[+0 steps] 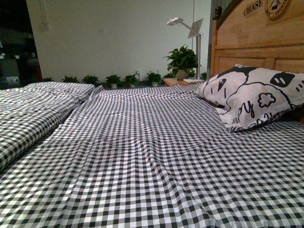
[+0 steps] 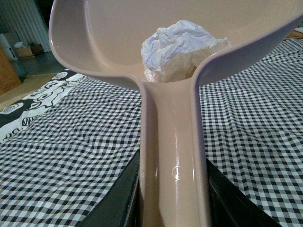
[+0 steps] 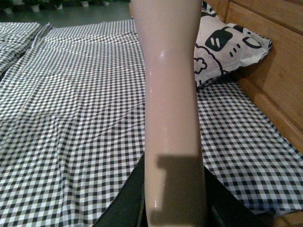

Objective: Clean up trash

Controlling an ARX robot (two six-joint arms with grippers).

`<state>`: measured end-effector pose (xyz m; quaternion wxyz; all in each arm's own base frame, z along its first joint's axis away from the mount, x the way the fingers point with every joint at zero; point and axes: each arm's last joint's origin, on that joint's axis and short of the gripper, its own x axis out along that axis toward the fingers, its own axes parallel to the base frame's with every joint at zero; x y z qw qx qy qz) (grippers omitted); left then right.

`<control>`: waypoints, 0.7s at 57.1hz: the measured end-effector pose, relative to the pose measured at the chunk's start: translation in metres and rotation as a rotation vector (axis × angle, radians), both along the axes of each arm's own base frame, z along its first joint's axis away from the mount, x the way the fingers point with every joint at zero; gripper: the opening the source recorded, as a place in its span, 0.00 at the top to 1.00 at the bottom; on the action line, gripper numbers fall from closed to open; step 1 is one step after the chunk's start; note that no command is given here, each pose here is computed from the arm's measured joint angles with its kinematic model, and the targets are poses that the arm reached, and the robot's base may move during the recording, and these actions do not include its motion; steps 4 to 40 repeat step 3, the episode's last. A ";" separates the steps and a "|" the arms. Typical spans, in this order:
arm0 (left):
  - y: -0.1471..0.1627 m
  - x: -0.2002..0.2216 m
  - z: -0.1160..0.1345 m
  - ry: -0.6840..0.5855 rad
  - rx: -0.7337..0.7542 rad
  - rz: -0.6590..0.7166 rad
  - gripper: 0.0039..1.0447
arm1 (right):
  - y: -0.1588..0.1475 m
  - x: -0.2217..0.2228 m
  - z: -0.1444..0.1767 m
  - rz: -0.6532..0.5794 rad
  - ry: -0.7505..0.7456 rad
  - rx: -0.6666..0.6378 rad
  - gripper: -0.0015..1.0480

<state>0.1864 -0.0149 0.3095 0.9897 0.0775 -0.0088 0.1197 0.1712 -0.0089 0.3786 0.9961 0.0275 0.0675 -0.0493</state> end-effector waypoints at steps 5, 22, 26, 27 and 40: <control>0.000 0.000 0.000 0.000 0.000 0.000 0.73 | 0.000 0.000 0.000 0.000 0.000 0.000 0.81; 0.000 0.000 0.000 0.000 0.000 0.000 0.73 | 0.000 0.000 0.000 0.000 0.000 0.000 0.81; 0.000 0.000 0.000 0.000 0.000 0.000 0.73 | 0.000 0.000 0.000 0.000 0.000 0.000 0.81; 0.000 0.000 0.000 0.000 0.000 0.000 0.73 | 0.000 0.000 0.000 0.000 0.000 0.000 0.81; 0.000 0.000 0.000 0.000 0.000 0.000 0.73 | 0.000 0.000 0.000 0.000 0.000 0.000 0.81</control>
